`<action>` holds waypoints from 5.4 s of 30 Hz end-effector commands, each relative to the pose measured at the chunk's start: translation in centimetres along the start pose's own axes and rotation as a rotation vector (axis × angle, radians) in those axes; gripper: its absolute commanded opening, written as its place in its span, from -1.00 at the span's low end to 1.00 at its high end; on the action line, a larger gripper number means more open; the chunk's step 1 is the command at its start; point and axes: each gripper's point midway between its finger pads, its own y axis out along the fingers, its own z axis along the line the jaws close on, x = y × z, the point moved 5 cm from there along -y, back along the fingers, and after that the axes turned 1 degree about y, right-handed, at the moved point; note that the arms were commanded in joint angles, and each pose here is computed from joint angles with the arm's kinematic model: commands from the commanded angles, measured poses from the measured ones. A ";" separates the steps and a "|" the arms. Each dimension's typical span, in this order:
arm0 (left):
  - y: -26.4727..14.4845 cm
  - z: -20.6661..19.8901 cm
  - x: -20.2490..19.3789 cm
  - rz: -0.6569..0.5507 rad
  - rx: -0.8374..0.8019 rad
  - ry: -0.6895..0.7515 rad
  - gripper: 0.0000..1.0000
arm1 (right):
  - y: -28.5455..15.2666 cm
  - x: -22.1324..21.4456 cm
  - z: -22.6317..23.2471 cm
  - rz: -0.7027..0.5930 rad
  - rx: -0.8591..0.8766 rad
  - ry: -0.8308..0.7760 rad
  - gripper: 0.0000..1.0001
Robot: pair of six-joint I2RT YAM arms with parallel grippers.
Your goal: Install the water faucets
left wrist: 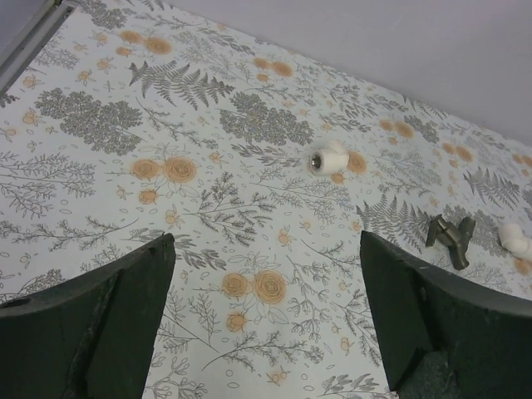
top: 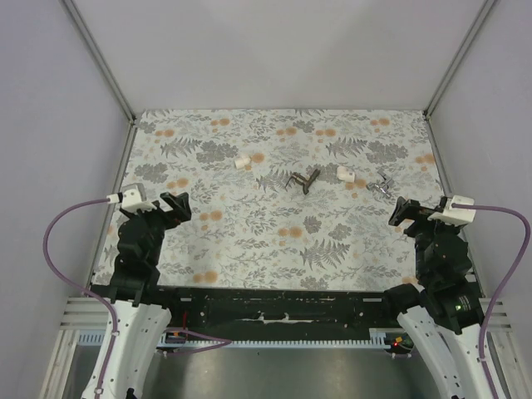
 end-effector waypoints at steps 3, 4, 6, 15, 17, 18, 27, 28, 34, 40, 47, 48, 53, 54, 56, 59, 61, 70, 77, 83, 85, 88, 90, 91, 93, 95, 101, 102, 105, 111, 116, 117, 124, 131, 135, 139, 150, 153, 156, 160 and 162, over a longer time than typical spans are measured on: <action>0.3 -0.4 0.2 0.011 -0.022 0.006 0.93 | 0.4 0.1 1.0 0.017 0.044 0.020 0.96; 0.3 -0.4 0.1 0.022 -0.021 0.003 0.93 | 0.6 0.0 1.2 0.033 0.048 0.023 0.96; 0.3 -0.7 0.1 0.037 -0.035 -0.005 0.93 | 1.2 -0.2 1.9 0.090 0.062 0.006 0.96; -1.0 -2.4 -0.4 0.032 -0.121 -0.006 0.93 | 4.7 -1.6 6.5 0.486 0.126 -0.020 0.96; -1.5 -2.9 -0.4 0.035 -0.138 0.007 0.93 | 5.6 -2.1 7.4 0.583 0.093 -0.002 0.96; -1.8 -3.1 -0.5 0.042 -0.146 0.010 0.93 | 6.1 -2.8 8.0 0.643 0.086 0.005 0.96; -3.7 -4.5 -0.3 0.022 -0.231 -0.016 0.92 | 9.8 -5.6 10.5 0.854 0.029 -0.004 0.96; -3.8 -4.6 -0.4 0.024 -0.237 -0.017 0.92 | 10.3 -5.9 10.6 0.861 0.018 -0.011 0.96; -3.9 -5.1 -0.4 0.031 -0.265 -0.014 0.92 | 13.6 -7.6 8.9 0.909 -0.116 -0.057 0.96; -3.2 -5.0 -0.9 0.088 -0.227 0.035 0.92 | 17.3 -10.0 5.4 0.977 -0.249 0.071 0.86; -2.4 -5.5 -1.5 0.145 -0.230 0.089 0.92 | 22.0 -12.7 2.8 0.994 -0.354 0.193 0.56; -2.4 -5.4 -1.5 0.145 -0.229 0.089 0.92 | 22.4 -13.1 2.6 0.993 -0.358 0.212 0.50; -2.3 -5.5 -1.6 0.140 -0.241 0.093 0.92 | 24.2 -14.8 1.1 0.990 -0.406 0.284 0.36; -2.3 -5.5 -1.6 0.140 -0.242 0.094 0.92 | 24.5 -15.1 0.8 0.990 -0.411 0.301 0.34; -2.3 -5.5 -1.7 0.143 -0.238 0.098 0.92 | 25.2 -15.7 0.3 0.992 -0.420 0.333 0.30; -2.2 -5.5 -1.7 0.144 -0.233 0.102 0.91 | 26.2 -15.8 0.0 0.978 -0.415 0.369 0.25; -2.2 -5.5 -1.7 0.147 -0.238 0.106 0.92 | 26.6 -15.9 -0.3 0.965 -0.423 0.376 0.23; -2.0 -5.6 -2.0 0.161 -0.240 0.112 0.91 | 28.3 -17.6 -1.1 0.983 -0.426 0.367 0.16; -1.7 -5.2 -2.0 0.172 -0.182 0.097 0.93 | 27.9 -19.0 -1.7 1.021 -0.435 0.336 0.01; -1.6 -5.6 -2.2 0.198 -0.191 0.076 0.99 | 26.9 -18.3 -1.5 1.023 -0.376 0.306 -0.44; -1.9 -6.4 -2.3 0.214 -0.265 0.095 0.99 | 26.1 -17.4 -0.9 1.004 -0.342 0.293 -0.63; -2.1 -7.7 -2.1 0.226 -0.342 0.062 0.96 | 25.1 -15.4 1.2 0.954 -0.261 0.278 -0.79; -2.1 -8.8 -1.9 0.238 -0.403 0.041 0.96 | 23.9 -13.7 3.2 0.913 -0.183 0.263 -0.85; -2.1 -9.5 -1.9 0.257 -0.439 0.036 0.96 | 23.4 -13.0 4.5 0.899 -0.135 0.250 -0.86; -2.1 -10.7 -1.9 0.296 -0.506 0.031 0.96 | 22.1 -11.6 7.4 0.866 -0.044 0.205 -0.91; -2.1 -12.0 -2.0 0.334 -0.581 0.031 0.96 | 20.7 -10.4 10.1 0.836 0.048 0.174 -0.94; -1.9 -15.0 -1.8 0.396 -0.745 -0.028 0.96 | 15.4 -6.8 19.1 0.732 0.378 0.136 -1.00; -1.9 -15.5 -1.8 0.403 -0.769 -0.041 0.96 | 14.5 -6.0 20.4 0.705 0.423 0.131 -1.00; -1.7 -16.9 -1.4 0.425 -0.834 -0.087 0.95 | 12.1 -4.2 23.8 0.659 0.544 0.120 -1.00; -1.3 -18.7 -1.0 0.441 -0.899 -0.195 0.89 | 8.1 -1.8 28.6 0.592 0.679 0.076 -1.00; -0.9 -19.4 -1.7 0.469 -0.898 -0.244 0.82 | 6.2 -0.3 30.5 0.551 0.720 0.070 -1.00; -0.8 -19.5 -1.9 0.476 -0.896 -0.251 0.80 | 5.7 -0.1 30.9 0.547 0.735 0.067 -1.00; -0.2 -20.5 -2.4 0.478 -0.898 -0.305 0.72 | 3.7 0.7 32.5 0.505 0.779 0.056 -1.00; 0.5 -20.6 -3.6 0.504 -0.868 -0.319 0.46 | 2.7 1.5 32.9 0.484 0.801 0.115 -1.00; 0.5 -20.6 -3.7 0.491 -0.868 -0.336 0.34 | 2.5 1.6 33.1 0.484 0.812 0.128 -1.00; 0.6 -20.8 -3.5 0.479 -0.882 -0.340 0.26 | 2.1 1.5 33.4 0.490 0.827 0.139 -1.00; 1.0 -21.2 -3.3 0.459 -0.890 -0.368 -0.07 | 1.6 1.1 34.1 0.512 0.856 0.168 -1.00; 1.2 -21.2 -3.3 0.449 -0.879 -0.372 -0.36 | 1.5 0.7 34.3 0.522 0.864 0.172 -1.00; 1.3 -20.9 -3.5 0.439 -0.857 -0.373 -0.85 | 1.5 -0.2 34.3 0.529 0.861 0.174 -1.00; 1.4 -20.0 -3.6 0.424 -0.802 -0.342 -0.96 | 1.7 -0.8 34.0 0.536 0.845 0.159 -0.34; 1.5 -19.2 -4.0 0.422 -0.755 -0.309 -0.96 | 2.1 -0.6 33.4 0.526 0.820 0.146 0.17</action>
